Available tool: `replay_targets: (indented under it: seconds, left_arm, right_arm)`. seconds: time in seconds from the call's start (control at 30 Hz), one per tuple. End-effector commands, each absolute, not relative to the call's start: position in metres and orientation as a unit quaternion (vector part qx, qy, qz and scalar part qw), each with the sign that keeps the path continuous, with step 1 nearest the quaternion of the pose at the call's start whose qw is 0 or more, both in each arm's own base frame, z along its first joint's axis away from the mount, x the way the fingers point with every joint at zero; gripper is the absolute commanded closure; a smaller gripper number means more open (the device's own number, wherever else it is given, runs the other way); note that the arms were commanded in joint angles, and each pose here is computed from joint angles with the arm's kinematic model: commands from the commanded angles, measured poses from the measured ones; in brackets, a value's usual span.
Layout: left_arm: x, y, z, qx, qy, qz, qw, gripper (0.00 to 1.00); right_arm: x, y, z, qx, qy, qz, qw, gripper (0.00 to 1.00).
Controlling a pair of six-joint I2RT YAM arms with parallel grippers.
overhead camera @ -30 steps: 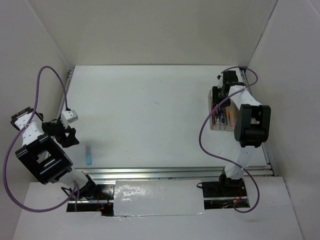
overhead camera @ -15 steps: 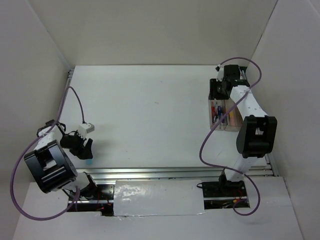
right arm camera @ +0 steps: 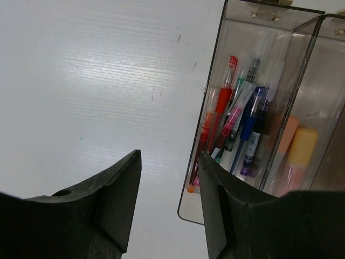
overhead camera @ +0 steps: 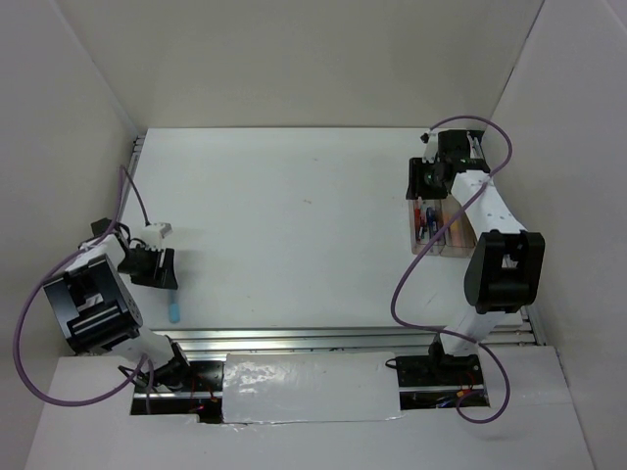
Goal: Sort the stationery into containers
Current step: Pick up the stationery from the center of the board.
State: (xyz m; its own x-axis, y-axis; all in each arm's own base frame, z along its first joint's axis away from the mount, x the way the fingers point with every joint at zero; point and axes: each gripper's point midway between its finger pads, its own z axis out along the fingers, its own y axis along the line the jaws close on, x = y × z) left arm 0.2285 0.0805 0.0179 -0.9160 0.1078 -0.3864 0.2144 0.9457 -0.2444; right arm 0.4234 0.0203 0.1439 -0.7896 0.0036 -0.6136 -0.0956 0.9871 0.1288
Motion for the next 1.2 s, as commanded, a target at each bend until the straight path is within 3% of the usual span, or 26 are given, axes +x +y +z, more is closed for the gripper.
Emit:
replay_targets:
  seconds: [0.0,0.47,0.57,0.7,0.8,1.17]
  left_arm:
    - [0.232,0.089,-0.010,0.074,0.981,-0.088,0.159,0.32]
    - [0.228,0.071,-0.019,0.111,0.985,-0.013,0.132,0.42]
    - [0.233,0.077,-0.014,0.082,0.988,-0.027,0.132,0.37]
    - [0.238,0.084,0.003,0.062,0.987,-0.040,0.140,0.15]
    - [0.233,0.080,0.012,0.071,0.988,-0.051,0.125,0.10]
    - [0.197,0.072,0.007,0.090,0.992,-0.053,0.074,0.24]
  right_arm:
    - [0.420,0.024,0.168,-0.038,0.933,0.080,0.350,0.46]
    - [0.420,0.012,0.176,-0.034,0.930,0.072,0.359,0.47]
    - [0.418,0.012,0.178,-0.038,0.928,0.071,0.363,0.47]
    - [0.414,0.011,0.178,-0.044,0.928,0.068,0.365,0.47]
    - [0.413,0.011,0.178,-0.046,0.927,0.066,0.366,0.47]
    - [0.412,0.007,0.178,-0.044,0.927,0.068,0.366,0.47]
